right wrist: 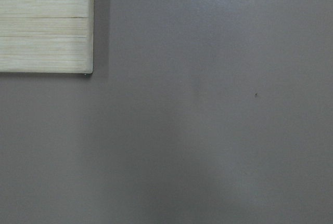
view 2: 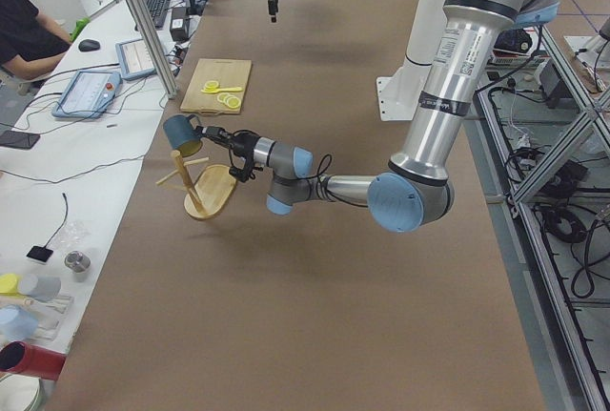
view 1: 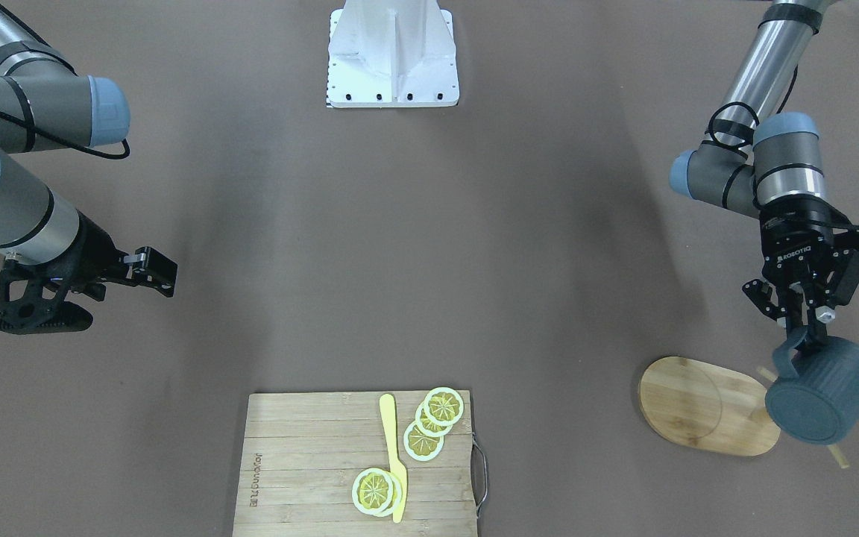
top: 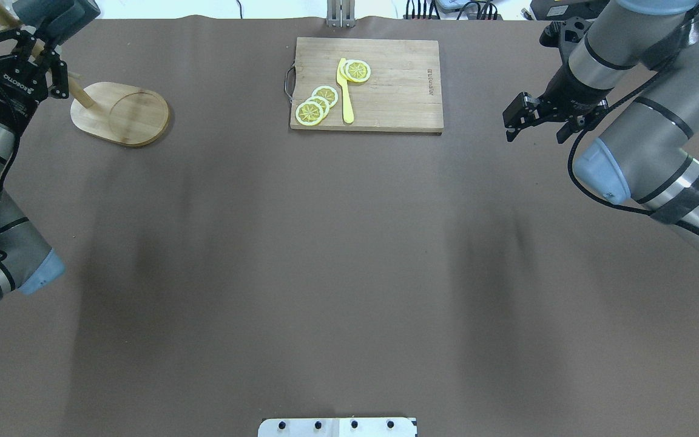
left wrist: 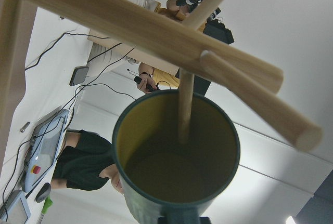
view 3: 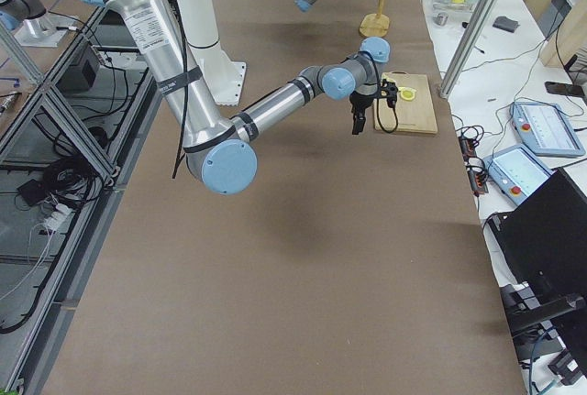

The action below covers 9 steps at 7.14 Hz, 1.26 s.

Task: Hang cup on storage rack
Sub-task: 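Lower the mug onto the peg and open the left gripper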

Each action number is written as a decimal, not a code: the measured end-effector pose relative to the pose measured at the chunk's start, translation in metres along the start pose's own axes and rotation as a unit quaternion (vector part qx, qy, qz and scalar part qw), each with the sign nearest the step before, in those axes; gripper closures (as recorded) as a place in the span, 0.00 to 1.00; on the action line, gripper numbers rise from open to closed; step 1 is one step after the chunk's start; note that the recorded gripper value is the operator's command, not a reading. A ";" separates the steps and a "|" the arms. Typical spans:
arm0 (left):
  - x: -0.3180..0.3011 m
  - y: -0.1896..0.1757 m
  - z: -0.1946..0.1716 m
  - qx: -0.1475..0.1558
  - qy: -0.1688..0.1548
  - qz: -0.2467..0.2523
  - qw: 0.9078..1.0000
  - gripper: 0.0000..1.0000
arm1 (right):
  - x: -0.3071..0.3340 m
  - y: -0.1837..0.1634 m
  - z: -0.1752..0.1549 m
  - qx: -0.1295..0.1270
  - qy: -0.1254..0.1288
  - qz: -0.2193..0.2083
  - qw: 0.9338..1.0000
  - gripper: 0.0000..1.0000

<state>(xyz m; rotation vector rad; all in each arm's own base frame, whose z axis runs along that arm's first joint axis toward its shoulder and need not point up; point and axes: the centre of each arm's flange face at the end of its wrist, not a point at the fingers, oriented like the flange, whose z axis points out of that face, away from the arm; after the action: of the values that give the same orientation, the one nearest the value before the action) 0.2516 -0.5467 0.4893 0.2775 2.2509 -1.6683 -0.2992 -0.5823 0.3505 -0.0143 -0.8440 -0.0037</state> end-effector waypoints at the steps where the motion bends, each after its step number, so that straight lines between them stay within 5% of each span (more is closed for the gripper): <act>1: -0.002 0.001 -0.001 -0.007 -0.010 0.000 1.000 1.00 | 0.000 0.000 0.000 0.000 0.000 0.000 1.000 0.00; 9: 0.003 -0.001 -0.002 -0.017 -0.027 -0.005 0.999 1.00 | -0.001 0.001 0.001 -0.001 0.000 -0.001 1.000 0.00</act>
<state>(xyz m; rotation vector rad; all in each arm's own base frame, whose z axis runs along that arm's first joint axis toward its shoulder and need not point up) 0.2480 -0.5454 0.4898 0.2113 2.2425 -1.6205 -0.3008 -0.5812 0.3500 -0.0150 -0.8446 -0.0062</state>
